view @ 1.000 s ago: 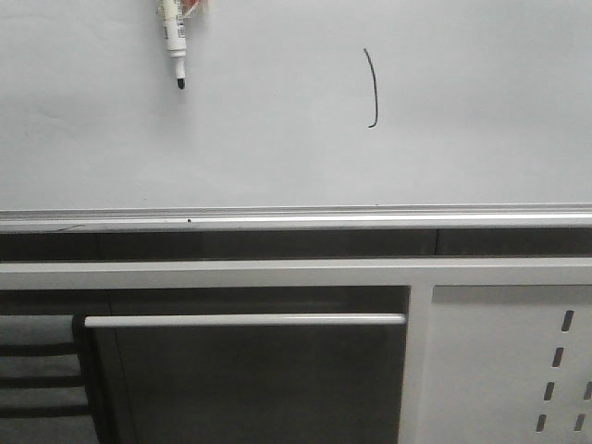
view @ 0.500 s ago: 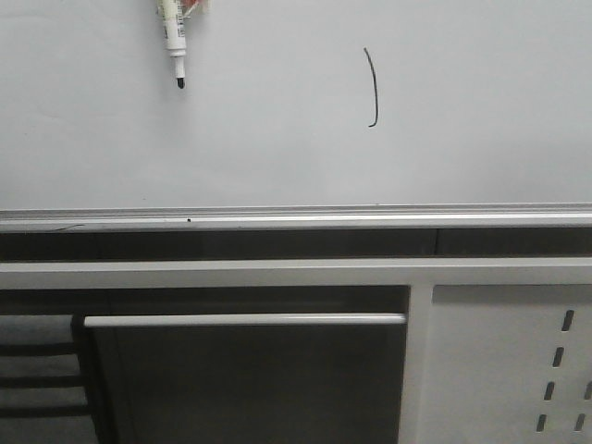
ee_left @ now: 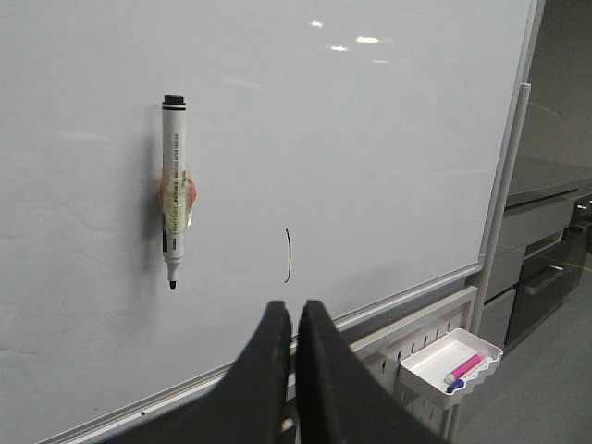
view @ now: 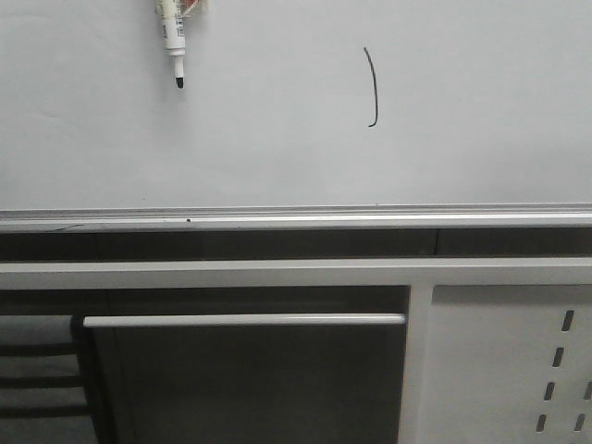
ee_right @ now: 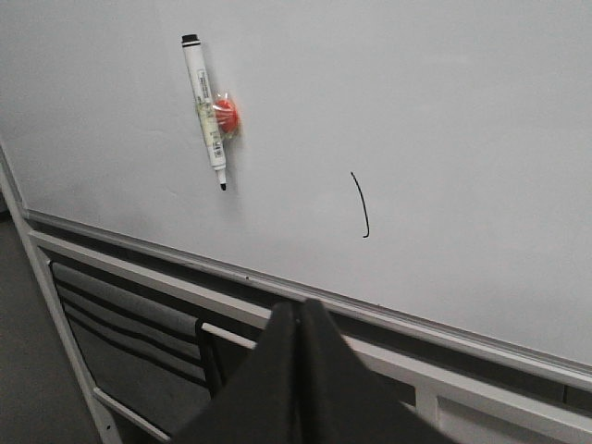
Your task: Write number 1 on whiteboard
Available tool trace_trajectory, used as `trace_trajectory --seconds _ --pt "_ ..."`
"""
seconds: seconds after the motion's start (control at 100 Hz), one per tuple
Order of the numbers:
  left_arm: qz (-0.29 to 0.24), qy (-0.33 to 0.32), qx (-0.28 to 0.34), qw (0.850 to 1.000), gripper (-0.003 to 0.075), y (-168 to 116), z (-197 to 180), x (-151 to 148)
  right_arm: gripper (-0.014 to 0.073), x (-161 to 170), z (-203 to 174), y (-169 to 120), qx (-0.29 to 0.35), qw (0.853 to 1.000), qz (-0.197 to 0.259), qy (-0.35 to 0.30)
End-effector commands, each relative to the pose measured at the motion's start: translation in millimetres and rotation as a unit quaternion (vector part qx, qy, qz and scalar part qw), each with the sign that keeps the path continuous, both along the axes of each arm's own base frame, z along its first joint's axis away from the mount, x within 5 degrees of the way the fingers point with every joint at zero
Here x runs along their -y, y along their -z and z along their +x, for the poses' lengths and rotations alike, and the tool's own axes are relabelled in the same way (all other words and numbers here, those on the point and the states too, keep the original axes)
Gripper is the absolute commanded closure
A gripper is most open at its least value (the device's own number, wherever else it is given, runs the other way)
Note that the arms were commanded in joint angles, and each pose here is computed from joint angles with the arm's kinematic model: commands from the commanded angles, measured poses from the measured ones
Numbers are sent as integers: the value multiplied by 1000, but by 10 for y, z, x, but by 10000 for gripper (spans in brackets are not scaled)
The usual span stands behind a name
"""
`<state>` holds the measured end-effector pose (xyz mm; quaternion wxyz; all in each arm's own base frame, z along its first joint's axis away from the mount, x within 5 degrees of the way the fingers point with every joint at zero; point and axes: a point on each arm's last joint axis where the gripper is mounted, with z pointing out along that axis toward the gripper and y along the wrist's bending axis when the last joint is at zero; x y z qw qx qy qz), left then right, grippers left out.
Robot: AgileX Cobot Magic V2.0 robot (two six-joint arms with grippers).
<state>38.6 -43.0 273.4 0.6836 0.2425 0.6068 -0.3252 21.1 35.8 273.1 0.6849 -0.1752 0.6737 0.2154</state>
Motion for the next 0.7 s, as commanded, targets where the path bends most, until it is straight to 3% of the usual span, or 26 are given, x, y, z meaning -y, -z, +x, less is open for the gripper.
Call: trace_trajectory --seconds 0.0,0.41,0.51,0.57,0.69 --pt "-26 -17 12 999 741 -116 17 -32 648 27 -10 -110 24 999 19 14" --pt "-25 -17 11 999 741 -111 18 -31 648 27 -10 -110 24 999 19 14" --pt "14 -25 48 998 741 -107 18 -25 648 27 -10 -110 24 999 19 14" --pt "42 -43 76 995 741 -101 28 -34 648 27 -10 -110 24 999 19 14" --pt "33 -121 41 991 741 17 112 -93 648 27 -10 -110 24 999 19 14"
